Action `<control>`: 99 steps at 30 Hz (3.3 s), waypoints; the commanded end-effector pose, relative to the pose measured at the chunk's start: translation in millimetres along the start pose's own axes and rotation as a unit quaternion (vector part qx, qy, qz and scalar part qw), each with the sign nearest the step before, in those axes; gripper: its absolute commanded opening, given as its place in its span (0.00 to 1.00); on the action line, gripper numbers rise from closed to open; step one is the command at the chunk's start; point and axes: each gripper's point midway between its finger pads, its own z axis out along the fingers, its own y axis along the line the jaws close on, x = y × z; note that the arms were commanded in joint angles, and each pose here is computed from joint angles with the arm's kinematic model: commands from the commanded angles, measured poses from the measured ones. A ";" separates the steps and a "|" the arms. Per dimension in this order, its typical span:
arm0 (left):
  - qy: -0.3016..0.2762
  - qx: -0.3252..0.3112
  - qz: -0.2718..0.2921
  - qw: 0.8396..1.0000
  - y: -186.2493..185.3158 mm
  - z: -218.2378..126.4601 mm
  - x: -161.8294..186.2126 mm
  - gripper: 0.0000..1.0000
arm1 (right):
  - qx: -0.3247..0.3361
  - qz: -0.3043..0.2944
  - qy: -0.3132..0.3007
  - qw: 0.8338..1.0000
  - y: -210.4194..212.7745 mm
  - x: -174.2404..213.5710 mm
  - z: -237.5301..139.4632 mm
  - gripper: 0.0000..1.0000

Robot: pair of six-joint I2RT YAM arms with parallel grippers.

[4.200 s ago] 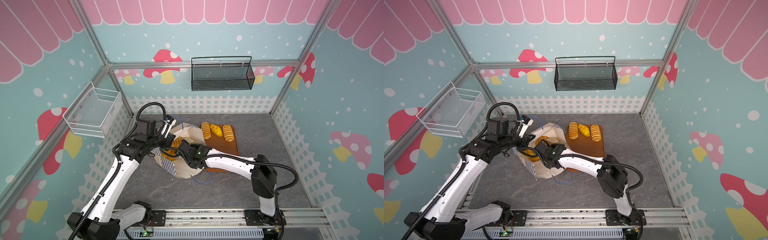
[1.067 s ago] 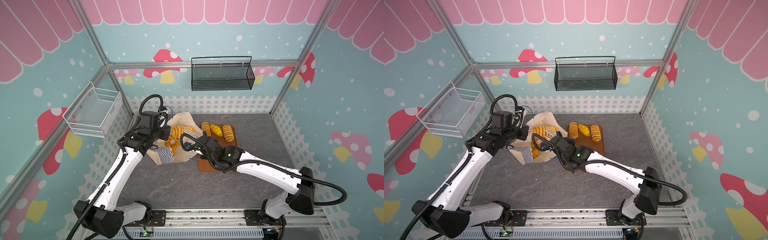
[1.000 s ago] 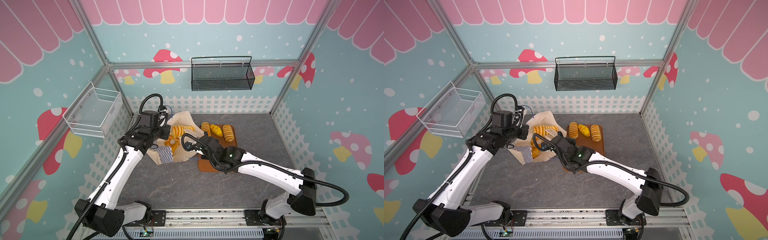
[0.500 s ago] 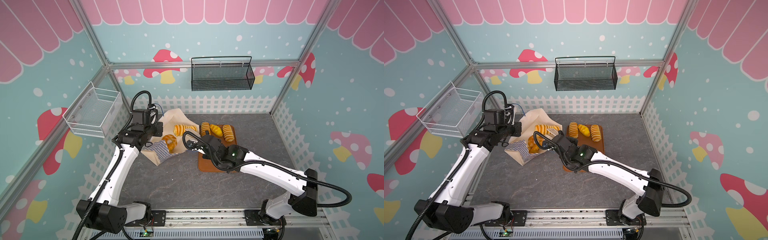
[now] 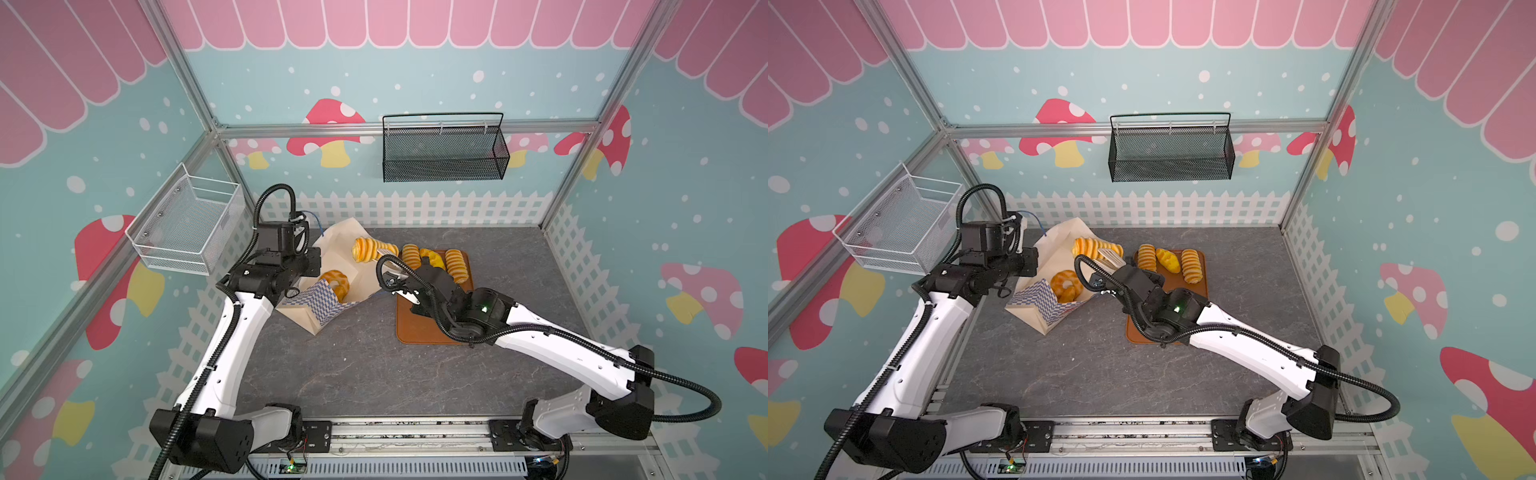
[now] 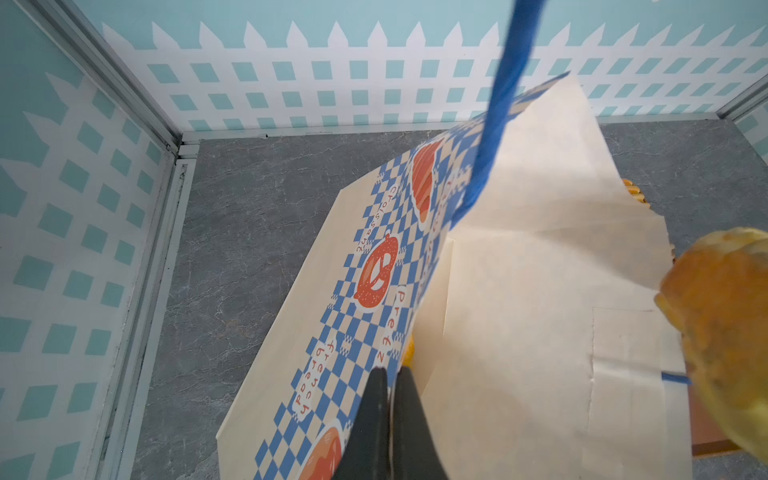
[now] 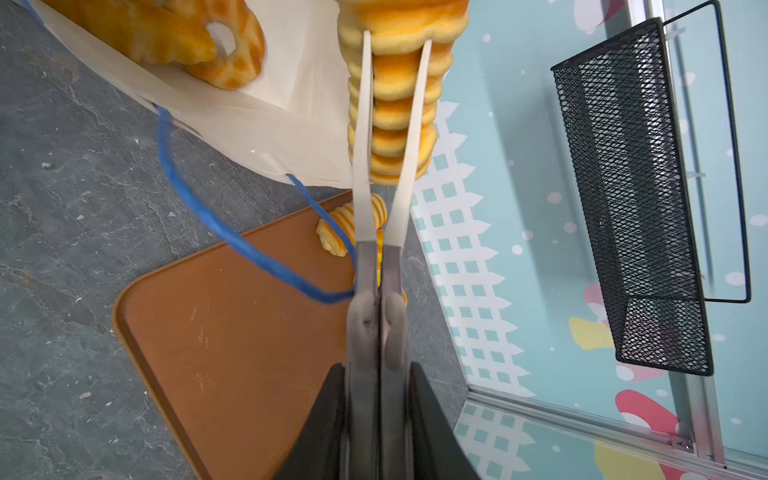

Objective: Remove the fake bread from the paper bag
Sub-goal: 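Pull the twisted bread out with the tongs while the left gripper holds the bag, then lower the twisted bread onto the brown tray and open the tongs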

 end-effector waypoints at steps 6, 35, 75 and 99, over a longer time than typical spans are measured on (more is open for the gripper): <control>0.017 -0.004 -0.012 1.000 2.9 2.3 9.5 0.00 | 0.054 0.070 -0.025 0.996 -44.2 -16.1 -25.4 0.19; 0.035 -0.026 -0.002 0.999 13.1 -4.9 30.3 0.00 | -0.056 0.198 0.151 0.967 -25.9 96.8 44.8 0.21; 0.046 -0.026 0.009 0.999 14.0 0.9 40.6 0.00 | -0.156 0.038 0.300 0.940 59.7 153.4 103.4 0.40; 0.036 -0.027 0.014 0.999 13.9 -5.3 36.5 0.00 | -0.122 0.072 0.263 0.954 25.0 131.7 83.9 0.51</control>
